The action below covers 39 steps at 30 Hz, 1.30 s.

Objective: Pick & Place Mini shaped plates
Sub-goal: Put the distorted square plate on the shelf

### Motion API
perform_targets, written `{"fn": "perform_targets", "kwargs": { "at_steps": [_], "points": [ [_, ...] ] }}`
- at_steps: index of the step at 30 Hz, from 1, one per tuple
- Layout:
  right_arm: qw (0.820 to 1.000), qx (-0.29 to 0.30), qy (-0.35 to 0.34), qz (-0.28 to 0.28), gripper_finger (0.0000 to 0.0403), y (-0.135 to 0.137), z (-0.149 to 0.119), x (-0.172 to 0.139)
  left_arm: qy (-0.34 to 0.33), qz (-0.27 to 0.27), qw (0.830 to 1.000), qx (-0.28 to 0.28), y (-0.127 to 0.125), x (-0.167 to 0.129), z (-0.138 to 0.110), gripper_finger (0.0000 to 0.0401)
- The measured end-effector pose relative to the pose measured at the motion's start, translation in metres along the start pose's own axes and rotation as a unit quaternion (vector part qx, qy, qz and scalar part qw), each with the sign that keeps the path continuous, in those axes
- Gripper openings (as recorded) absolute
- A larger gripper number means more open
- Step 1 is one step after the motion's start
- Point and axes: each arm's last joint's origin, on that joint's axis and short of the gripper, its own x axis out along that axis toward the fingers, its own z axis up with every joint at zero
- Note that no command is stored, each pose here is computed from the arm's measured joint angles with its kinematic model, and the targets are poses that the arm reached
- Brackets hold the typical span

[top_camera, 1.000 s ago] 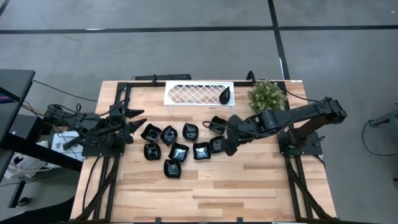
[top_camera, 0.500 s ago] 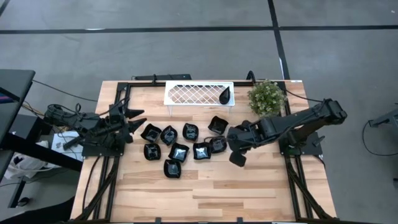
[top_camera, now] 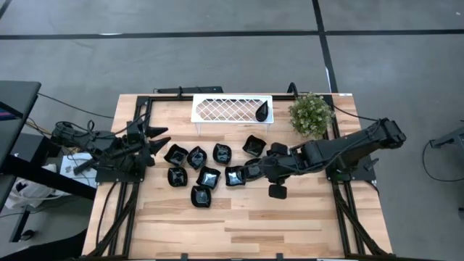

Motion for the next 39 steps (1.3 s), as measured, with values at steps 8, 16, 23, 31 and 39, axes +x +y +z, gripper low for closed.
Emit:
{"fn": "perform_targets", "kwargs": {
  "at_steps": [8, 16, 23, 31, 39],
  "points": [
    [1.0, -0.005, -0.012, 0.024, 0.0083, 0.007, 0.003, 0.004, -0.003, -0.001, 1.0, -0.003, 0.0, 0.0, 0.001, 0.0214],
    [0.999, -0.025, -0.003, 0.032, 0.0083, 0.026, 0.004, 0.023, -0.005, -0.001, 1.0, -0.005, 0.0, 0.0, 0.001, 0.0214],
    [1.0, -0.008, -0.001, 0.03, 0.0083, 0.031, 0.004, 0.03, -0.005, -0.001, 1.0, -0.005, -0.001, 0.001, 0.001, 0.0214],
    [0.998, -0.01, -0.036, 0.055, 0.0083, 0.035, 0.013, 0.032, -0.004, -0.001, 1.0, -0.004, -0.002, 0.002, 0.001, 0.0214],
    [0.997, -0.047, -0.004, 0.063, 0.0083, 0.045, 0.016, 0.065, -0.006, -0.001, 1.0, -0.006, -0.002, 0.002, 0.002, 0.0214]
  ]
}}
